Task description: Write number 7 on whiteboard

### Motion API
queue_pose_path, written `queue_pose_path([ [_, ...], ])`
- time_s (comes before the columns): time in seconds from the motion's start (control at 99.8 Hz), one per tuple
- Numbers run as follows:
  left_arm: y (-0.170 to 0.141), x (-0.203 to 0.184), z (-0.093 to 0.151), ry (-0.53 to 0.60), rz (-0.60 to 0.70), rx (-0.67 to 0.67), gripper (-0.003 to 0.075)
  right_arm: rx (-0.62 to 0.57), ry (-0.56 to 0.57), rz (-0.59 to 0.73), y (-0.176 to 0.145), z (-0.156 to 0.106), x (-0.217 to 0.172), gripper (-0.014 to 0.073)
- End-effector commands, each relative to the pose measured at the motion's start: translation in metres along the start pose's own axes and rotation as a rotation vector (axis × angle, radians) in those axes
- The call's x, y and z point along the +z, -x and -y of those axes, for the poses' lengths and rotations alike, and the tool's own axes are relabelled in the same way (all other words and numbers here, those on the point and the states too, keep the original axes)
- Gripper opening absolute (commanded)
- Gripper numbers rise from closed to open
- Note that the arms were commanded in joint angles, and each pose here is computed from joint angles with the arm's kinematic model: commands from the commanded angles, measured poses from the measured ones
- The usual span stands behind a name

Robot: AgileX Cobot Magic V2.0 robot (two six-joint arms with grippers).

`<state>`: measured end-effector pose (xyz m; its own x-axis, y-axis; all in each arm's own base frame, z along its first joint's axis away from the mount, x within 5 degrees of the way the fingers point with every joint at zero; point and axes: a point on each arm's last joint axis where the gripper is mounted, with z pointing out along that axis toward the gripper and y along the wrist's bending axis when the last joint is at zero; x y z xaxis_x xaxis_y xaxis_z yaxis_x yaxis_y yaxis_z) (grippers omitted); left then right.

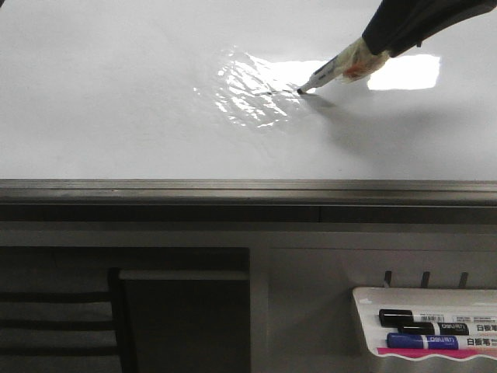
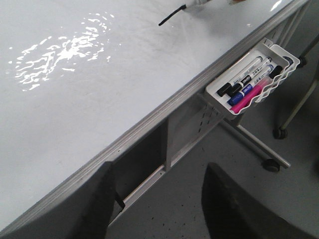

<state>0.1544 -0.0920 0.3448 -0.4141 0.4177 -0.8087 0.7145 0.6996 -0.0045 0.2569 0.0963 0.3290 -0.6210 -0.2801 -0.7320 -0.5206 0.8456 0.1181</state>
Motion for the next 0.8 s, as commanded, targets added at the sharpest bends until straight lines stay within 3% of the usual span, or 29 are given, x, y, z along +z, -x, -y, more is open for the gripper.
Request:
queue_pose_path([
  [0.0,0.012,-0.006,-0.002,0.025,0.086,-0.021,0.0365,-0.027,-0.054,0.071,0.01,0.004,-0.009,-0.0035],
  [0.24,0.012,-0.006,-0.002,0.026,0.087,-0.019,0.0365,-0.075,0.035,-0.014,-0.011,-0.023,0.008,-0.0035],
  [0.541,0.015,-0.008,-0.001,0.018,0.099,0.007,0.0365,-0.11,0.075,0.029,0.002,-0.036,-0.013,-0.0035],
  [0.681,0.025,-0.012,0.005,-0.045,0.11,0.077,0.0365,-0.253,0.138,0.048,0.006,-0.056,-0.037,-0.0035],
  [0.792,0.032,-0.005,0.011,-0.103,0.084,0.145,0.0365,-0.455,0.196,0.037,0.002,-0.071,-0.051,-0.0035],
])
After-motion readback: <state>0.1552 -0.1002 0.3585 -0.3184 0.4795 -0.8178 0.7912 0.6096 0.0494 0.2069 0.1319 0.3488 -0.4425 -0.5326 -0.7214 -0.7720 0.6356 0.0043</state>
